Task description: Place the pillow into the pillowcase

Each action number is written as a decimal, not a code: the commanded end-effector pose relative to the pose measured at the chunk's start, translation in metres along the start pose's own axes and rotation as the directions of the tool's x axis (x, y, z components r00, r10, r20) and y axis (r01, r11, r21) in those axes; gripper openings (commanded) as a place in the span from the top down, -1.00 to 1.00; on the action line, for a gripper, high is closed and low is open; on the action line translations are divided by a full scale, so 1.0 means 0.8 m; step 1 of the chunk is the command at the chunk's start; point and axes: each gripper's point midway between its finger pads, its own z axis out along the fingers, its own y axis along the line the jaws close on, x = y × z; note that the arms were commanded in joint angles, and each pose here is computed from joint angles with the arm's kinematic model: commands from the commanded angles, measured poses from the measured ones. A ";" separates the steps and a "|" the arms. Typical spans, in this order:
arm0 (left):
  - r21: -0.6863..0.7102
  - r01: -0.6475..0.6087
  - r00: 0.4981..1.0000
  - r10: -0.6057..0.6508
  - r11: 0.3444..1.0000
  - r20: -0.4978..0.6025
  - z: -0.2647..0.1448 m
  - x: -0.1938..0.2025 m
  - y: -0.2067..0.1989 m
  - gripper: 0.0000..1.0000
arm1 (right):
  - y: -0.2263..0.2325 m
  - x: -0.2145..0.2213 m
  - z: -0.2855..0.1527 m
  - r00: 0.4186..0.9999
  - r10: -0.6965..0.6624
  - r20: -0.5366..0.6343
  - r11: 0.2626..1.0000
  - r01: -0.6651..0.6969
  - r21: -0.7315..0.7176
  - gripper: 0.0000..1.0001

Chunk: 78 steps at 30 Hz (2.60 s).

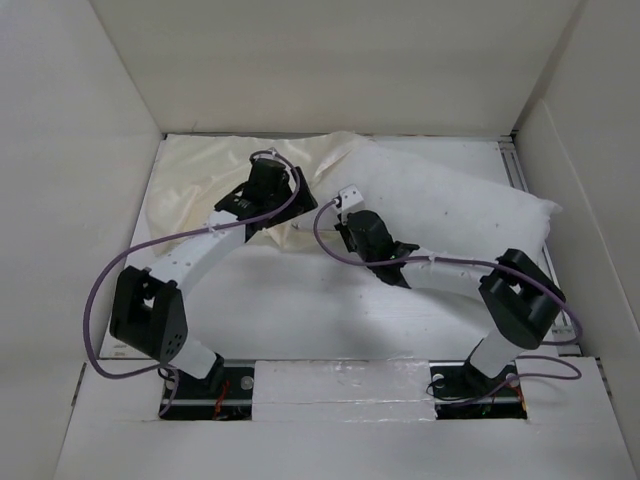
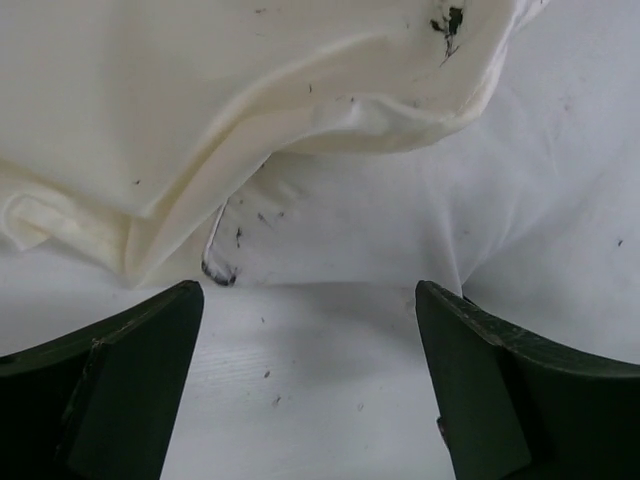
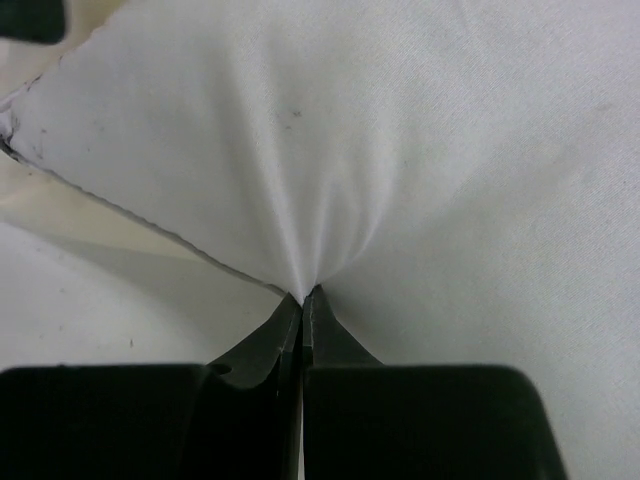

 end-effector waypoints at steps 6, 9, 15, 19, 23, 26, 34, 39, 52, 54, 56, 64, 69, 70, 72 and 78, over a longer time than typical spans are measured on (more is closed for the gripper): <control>-0.003 0.046 0.989 -0.045 0.999 0.143 0.051 -0.060 -0.029 -0.63 | -0.022 -0.019 -0.015 0.992 0.114 0.056 0.992 -0.110 -0.064 1.00; -0.024 0.057 0.987 -0.053 0.998 0.153 0.070 -0.065 -0.028 -0.60 | -0.021 -0.017 -0.017 0.992 0.117 0.053 0.990 -0.112 -0.089 1.00; -0.156 0.095 0.986 -0.071 0.983 0.153 0.109 -0.055 0.005 -0.08 | -0.021 -0.014 -0.018 0.993 0.114 0.044 0.990 -0.110 -0.089 1.00; -0.211 0.099 0.987 -0.068 0.972 0.146 0.117 -0.047 0.022 0.46 | -0.021 -0.020 -0.023 0.992 0.117 0.052 0.989 -0.112 -0.098 1.00; -0.256 0.092 0.989 -0.059 0.962 0.134 0.114 -0.041 0.034 1.00 | -0.020 -0.029 -0.023 0.993 0.114 0.043 0.988 -0.108 -0.108 1.00; -0.287 0.075 0.988 -0.033 0.955 0.149 0.091 -0.054 0.035 1.00 | -0.003 -0.045 -0.035 0.994 0.094 0.056 0.987 -0.085 -0.139 0.74; -0.269 -0.011 0.989 0.050 0.963 0.139 0.056 -0.067 0.026 1.00 | 0.023 -0.105 -0.099 0.980 0.088 0.179 0.982 -0.055 -0.181 -1.00; -0.183 -0.032 0.991 0.055 0.983 0.123 0.038 -0.061 0.010 1.00 | 0.044 -0.116 -0.107 0.972 0.001 0.234 0.966 0.059 -0.251 -1.00; -0.166 -0.058 0.993 0.073 0.984 0.088 0.013 -0.037 0.024 1.00 | 0.045 -0.077 -0.012 0.974 -0.152 0.165 0.988 0.146 0.049 -1.00; -0.154 -0.049 0.994 0.063 0.987 0.086 0.004 -0.029 0.028 1.00 | 0.050 -0.066 0.004 0.971 -0.181 0.156 0.983 0.172 0.064 -1.00; -0.140 -0.048 0.994 0.061 0.989 0.089 0.000 -0.026 0.028 1.00 | 0.045 -0.070 0.012 0.970 -0.170 0.176 0.982 0.151 0.117 -1.00; -0.132 -0.058 0.994 0.069 0.990 0.084 -0.013 -0.016 0.036 1.00 | 0.020 -0.080 0.027 0.963 -0.112 0.246 0.952 0.033 0.305 1.00; -0.109 -0.060 0.996 0.067 0.992 0.062 -0.019 -0.002 0.039 1.00 | 0.012 -0.103 0.020 0.953 -0.037 0.300 0.967 -0.042 0.251 1.00; -0.088 -0.058 0.995 0.064 0.994 0.073 -0.023 -0.005 0.034 1.00 | 0.008 -0.105 0.023 0.954 -0.039 0.296 0.967 -0.039 0.252 1.00; -0.082 -0.059 0.996 0.064 0.995 0.064 -0.022 0.001 0.037 1.00 | 0.003 -0.109 0.025 0.954 -0.027 0.298 0.965 -0.053 0.257 1.00; -0.064 -0.049 0.996 0.053 0.997 0.071 -0.031 0.006 0.038 1.00 | 0.003 -0.120 0.039 0.963 -0.015 0.271 0.959 -0.063 0.278 1.00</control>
